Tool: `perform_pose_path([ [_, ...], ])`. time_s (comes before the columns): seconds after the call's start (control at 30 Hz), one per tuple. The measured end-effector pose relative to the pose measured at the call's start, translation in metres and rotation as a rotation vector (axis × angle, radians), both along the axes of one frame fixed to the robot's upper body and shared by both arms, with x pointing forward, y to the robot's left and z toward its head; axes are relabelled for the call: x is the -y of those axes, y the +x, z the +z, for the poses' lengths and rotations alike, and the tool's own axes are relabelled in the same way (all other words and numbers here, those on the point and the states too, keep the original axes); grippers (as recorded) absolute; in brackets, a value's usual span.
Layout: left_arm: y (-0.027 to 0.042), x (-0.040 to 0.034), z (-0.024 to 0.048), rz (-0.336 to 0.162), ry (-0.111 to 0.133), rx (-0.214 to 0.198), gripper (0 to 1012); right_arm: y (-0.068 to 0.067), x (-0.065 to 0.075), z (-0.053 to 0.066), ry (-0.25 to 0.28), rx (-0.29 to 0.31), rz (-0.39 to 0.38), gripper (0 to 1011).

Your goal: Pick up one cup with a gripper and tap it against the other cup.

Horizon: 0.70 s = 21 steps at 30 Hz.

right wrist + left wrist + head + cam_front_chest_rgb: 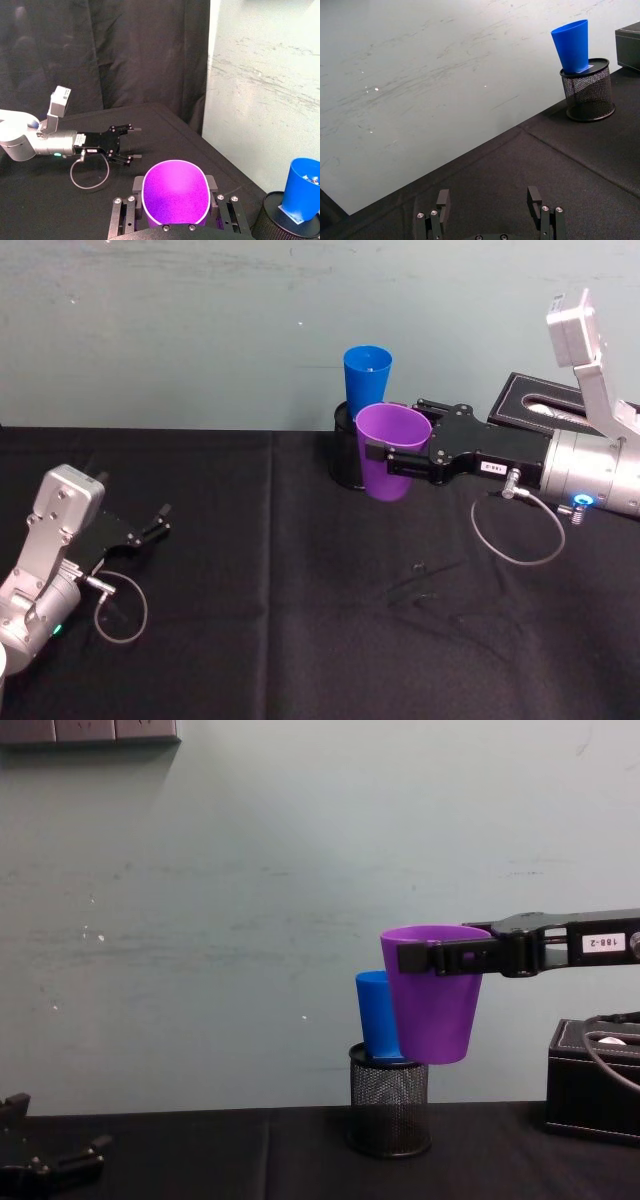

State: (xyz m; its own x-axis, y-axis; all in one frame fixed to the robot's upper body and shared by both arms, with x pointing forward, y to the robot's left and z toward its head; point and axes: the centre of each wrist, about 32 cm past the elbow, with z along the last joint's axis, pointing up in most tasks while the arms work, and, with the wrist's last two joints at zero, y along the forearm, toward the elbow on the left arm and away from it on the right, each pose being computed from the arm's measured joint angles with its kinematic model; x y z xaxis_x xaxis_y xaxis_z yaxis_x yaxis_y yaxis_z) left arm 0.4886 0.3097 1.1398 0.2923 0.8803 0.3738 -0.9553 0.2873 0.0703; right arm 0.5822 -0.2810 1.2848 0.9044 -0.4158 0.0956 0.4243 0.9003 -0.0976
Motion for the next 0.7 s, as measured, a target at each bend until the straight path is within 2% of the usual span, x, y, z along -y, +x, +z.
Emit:
perform_pose_path([
  [0.7, 0.0, 0.0, 0.0, 0.0, 0.0, 0.0, 1011, 0.0, 0.0, 0.0, 0.0, 0.0, 0.0, 723],
])
